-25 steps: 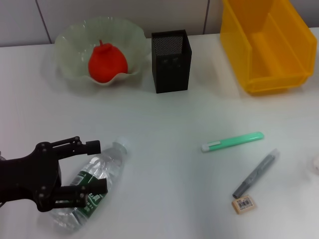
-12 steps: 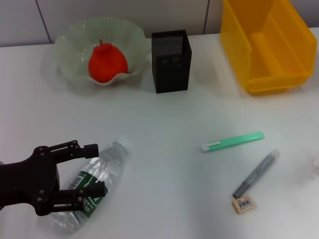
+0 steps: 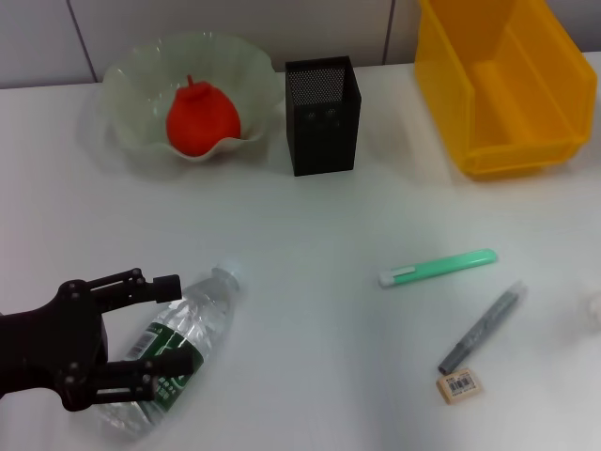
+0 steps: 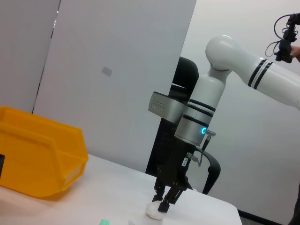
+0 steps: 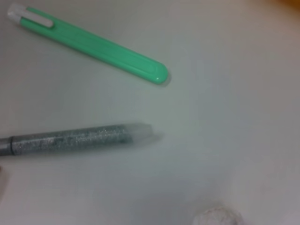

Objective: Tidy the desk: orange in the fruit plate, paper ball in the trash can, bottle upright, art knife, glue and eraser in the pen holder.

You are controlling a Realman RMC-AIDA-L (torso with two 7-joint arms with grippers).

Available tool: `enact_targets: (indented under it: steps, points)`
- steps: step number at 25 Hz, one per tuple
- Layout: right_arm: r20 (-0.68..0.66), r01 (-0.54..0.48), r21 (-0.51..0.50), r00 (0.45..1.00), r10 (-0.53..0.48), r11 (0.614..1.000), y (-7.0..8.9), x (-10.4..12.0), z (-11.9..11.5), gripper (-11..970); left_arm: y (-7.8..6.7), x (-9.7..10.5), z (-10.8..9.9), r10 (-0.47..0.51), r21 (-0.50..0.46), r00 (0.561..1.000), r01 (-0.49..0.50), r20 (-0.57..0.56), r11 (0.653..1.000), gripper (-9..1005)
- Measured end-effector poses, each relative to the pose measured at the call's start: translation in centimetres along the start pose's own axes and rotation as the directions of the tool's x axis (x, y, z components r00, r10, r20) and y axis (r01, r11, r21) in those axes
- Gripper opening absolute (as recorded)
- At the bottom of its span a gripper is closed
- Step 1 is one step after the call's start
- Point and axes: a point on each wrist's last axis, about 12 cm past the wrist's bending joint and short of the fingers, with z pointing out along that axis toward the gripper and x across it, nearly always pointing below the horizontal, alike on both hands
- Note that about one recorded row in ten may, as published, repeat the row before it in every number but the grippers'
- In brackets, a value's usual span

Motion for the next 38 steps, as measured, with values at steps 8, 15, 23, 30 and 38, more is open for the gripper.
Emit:
enact_targets:
  steps: [8, 15, 23, 30, 38]
  points:
    - [0.057, 0.009, 0.061, 0.998, -0.013, 0.998, 0.0, -0.4, -2.5, 296, 0.0, 0.0, 0.0, 0.002, -0.001, 1.000, -0.002, 0.000, 1.000, 834]
    - [0.156, 0.043, 0.151, 0.986, -0.066, 0.988, 0.9, -1.7, -6.3, 285, 0.1, -0.1, 0.0, 0.008, 0.000, 1.000, -0.008, 0.000, 1.000, 834]
    - [0.411, -0.025, 0.326, 0.904, -0.118, 0.945, 0.1, -3.9, -9.7, 288, 0.0, 0.0, 0.2, 0.011, 0.002, 1.000, -0.011, 0.002, 1.000, 833]
    - [0.511, -0.073, 0.397, 0.846, -0.154, 0.915, -1.4, -6.1, -8.6, 326, -0.1, 0.1, 0.3, 0.004, 0.005, 1.000, -0.004, 0.007, 1.000, 833]
    - [0.570, -0.101, 0.416, 0.803, -0.172, 0.904, -2.6, -8.9, -4.6, 367, -0.2, 0.2, 0.4, -0.021, 0.009, 1.000, 0.021, 0.011, 1.000, 833]
